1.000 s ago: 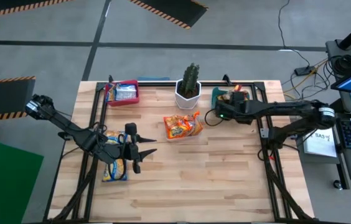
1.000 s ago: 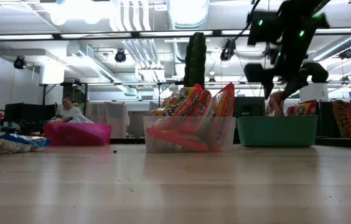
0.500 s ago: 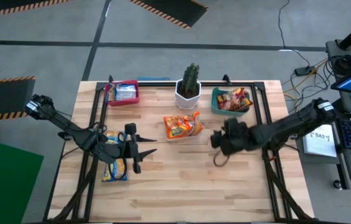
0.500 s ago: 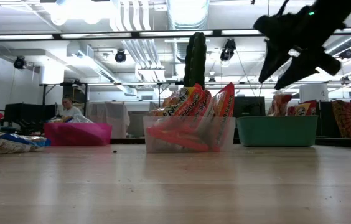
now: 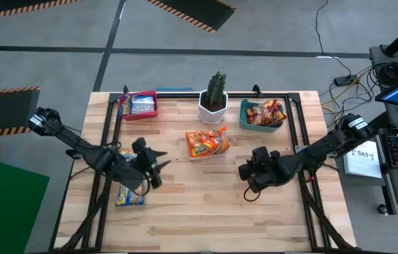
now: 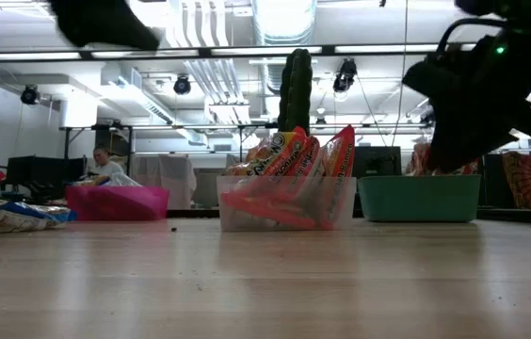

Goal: Sort Maruchan noodles
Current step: Put the blue noodle pack into the red bin

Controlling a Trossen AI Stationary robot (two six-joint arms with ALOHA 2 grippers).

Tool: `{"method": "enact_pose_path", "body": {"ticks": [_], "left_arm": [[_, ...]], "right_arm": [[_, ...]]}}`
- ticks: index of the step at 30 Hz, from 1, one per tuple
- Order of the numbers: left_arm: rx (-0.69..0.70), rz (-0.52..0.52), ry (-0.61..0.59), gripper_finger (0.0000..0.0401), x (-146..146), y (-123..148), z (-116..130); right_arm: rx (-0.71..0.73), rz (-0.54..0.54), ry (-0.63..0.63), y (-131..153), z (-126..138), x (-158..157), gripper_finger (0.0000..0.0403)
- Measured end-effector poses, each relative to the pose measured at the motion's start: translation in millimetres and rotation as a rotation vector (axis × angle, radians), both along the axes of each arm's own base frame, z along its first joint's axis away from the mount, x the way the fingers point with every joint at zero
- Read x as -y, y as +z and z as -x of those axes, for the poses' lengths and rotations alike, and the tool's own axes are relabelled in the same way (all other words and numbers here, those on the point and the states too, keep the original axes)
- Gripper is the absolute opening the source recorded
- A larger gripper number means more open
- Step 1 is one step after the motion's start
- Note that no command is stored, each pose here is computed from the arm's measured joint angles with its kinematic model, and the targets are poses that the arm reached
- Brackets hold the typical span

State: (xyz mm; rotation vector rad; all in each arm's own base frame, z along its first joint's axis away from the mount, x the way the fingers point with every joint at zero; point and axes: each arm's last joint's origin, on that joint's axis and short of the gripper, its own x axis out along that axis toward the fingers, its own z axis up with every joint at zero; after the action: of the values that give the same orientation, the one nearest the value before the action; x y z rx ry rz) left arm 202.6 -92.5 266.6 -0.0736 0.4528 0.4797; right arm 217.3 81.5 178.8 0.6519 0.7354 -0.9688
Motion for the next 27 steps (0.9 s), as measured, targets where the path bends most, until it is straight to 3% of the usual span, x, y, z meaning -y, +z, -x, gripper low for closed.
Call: {"method": "enact_pose_path", "body": {"ticks": [3,6,9,13,20,27], "left_arm": [[-0.164,0.165,0.139,0.013,-13.1,-8.8,9.2],[-0.411,0.31,0.353,0.0123,-22.6,-24.0,22.5],[-0.589,0.3,0.504,0.0119,-22.5,-40.8,29.1],[-0.757,0.273,0.571,0.0118,-18.0,-61.0,25.6],[-0.873,0.228,0.647,0.012,-16.5,-79.4,18.8],[-0.828,0.269,0.676,0.0145,-11.3,-101.3,11.0]], "right_arm": [[-0.008,0.004,-0.003,3.4,-0.4,7.0,0.0067],[0.003,0.015,-0.009,8.3,-0.9,13.9,0.0041],[0.017,0.033,-0.015,12.0,-1.1,18.7,0.0022],[0.016,0.047,-0.011,12.9,-1.7,20.1,0.001],[0.014,0.048,-0.01,12.7,-1.9,20.0,0.0009],[0.021,0.053,-0.01,12.9,-2.5,20.0,0.0009]]}}
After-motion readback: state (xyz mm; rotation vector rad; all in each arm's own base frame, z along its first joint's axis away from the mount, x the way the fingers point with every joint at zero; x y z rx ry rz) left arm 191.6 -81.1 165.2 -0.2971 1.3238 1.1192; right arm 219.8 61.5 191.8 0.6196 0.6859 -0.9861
